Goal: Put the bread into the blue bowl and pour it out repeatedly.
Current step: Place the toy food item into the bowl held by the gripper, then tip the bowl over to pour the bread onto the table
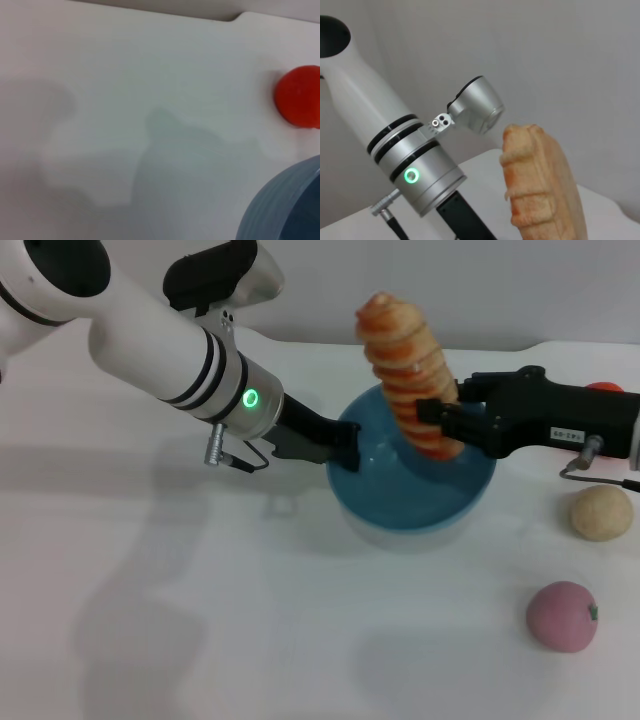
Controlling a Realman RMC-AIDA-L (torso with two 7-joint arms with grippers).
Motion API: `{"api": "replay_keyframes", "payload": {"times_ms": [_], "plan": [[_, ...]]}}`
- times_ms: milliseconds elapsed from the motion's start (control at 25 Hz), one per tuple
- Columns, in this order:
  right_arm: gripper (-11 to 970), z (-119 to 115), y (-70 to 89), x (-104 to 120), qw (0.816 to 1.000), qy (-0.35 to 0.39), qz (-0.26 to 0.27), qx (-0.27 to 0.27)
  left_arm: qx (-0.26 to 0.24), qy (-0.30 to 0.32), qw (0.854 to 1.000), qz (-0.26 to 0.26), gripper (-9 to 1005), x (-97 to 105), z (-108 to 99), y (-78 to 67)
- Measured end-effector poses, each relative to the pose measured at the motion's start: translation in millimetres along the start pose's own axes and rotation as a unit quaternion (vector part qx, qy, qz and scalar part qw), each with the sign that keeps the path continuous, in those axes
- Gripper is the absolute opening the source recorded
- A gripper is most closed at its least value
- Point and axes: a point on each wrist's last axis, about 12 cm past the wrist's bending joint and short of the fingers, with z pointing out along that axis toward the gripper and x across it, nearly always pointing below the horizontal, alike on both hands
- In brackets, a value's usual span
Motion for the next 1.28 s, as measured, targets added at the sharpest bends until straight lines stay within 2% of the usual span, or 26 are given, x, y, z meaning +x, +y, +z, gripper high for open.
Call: {"api": "replay_keyframes", "payload": {"times_ms": [440, 680, 960, 1200, 1280], "plan": [[322, -17, -5.6, -3, 1.000, -0.016, 0.001, 0.025, -0.007, -0.009, 1.000, -0.005, 0, -3, -3, 5.5], [402, -11, -4.6, -2, 1.000, 0.014, -0.013, 0.017, -0.004, -0.006, 1.000, 0.001, -1, -5, -3, 0.7], [496, -5, -4.0, -8, 0.999, 0.015, -0.029, 0.011, 0.002, 0.001, 1.000, 0.008, -1, -5, -1, -5.5], [609, -11, -5.9, -9, 0.999, 0.007, -0.027, 0.020, 0.002, 0.002, 1.000, 0.008, -1, -4, 0, -6.0], [609, -17, -7.3, -9, 0.999, -0.006, -0.020, 0.029, 0.001, 0.000, 1.000, 0.006, -1, -4, 0, -4.3]]}}
